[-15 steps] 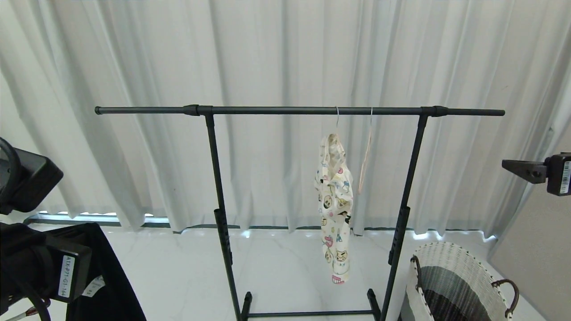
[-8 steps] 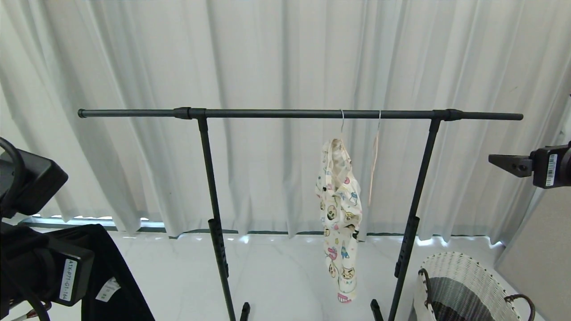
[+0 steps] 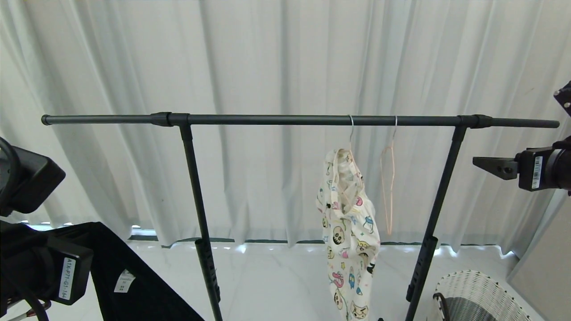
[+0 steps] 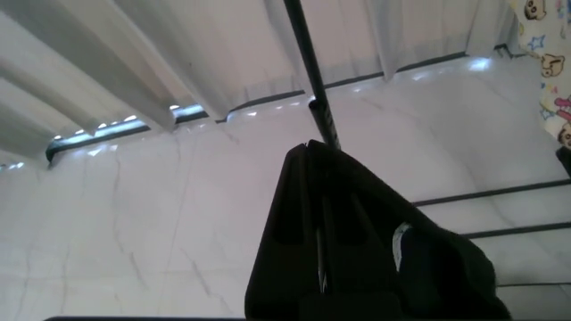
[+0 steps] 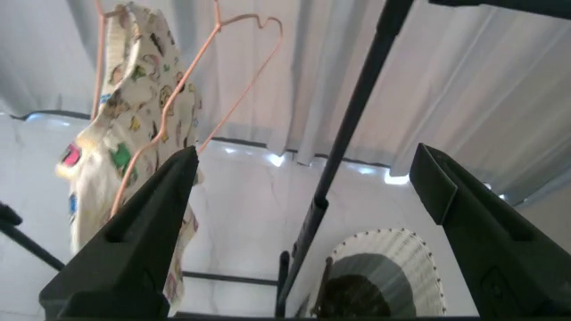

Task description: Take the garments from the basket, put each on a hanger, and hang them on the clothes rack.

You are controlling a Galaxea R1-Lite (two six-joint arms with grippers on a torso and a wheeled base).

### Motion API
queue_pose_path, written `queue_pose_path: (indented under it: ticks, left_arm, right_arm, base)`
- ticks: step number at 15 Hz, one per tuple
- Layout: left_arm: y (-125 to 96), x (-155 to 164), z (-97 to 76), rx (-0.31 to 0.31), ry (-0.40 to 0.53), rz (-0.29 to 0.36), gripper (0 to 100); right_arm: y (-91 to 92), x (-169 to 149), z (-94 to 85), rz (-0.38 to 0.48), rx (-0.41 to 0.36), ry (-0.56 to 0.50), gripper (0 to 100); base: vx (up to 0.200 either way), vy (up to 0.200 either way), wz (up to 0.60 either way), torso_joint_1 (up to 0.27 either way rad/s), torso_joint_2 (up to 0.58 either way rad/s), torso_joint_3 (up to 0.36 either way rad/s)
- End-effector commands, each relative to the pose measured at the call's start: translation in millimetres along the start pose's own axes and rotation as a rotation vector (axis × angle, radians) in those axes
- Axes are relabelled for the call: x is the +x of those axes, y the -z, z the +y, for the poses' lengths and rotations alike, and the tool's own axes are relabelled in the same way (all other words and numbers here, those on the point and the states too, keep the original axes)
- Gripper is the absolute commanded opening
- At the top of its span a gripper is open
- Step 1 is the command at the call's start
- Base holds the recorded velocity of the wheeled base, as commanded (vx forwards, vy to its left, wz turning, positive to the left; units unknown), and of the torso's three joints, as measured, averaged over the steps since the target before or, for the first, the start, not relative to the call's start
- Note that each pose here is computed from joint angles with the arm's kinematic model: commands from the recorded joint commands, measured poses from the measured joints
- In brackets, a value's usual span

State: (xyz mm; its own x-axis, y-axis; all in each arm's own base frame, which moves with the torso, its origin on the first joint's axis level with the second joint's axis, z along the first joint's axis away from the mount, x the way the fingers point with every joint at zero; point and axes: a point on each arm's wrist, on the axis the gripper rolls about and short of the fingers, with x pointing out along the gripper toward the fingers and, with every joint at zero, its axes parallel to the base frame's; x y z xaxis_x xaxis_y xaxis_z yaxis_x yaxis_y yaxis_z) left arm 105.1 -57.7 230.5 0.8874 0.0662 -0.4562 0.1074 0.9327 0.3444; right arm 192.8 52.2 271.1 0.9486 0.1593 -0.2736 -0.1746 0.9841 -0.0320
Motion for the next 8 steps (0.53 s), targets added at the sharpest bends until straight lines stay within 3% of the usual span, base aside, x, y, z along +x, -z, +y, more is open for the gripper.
queue_pose_path:
  ticks: [1, 5, 8]
  left_arm:
    - [0, 0, 0.2, 0.0, 0.0, -0.001, 0]
    - [-1, 0, -0.3, -0.005, 0.001, -0.009, 0]
    - [0, 0, -0.1, -0.006, 0.001, -0.011, 0]
  right_arm:
    - [0.4, 1, 0.7, 0.003, 0.0, -0.003, 100]
    - [0.9, 1, 1.7, 0.005, 0.001, -0.007, 100]
    - [-3.5, 14, 18.4, 0.023, 0.089, -0.072, 100]
  base:
    - [0.2, 0.0, 0.0, 0.002, 0.01, 0.002]
    - [0.0, 0.0, 0.0, 0.0, 0.0, 0.0]
    - [0.0, 0.0, 0.0, 0.0, 0.0, 0.0]
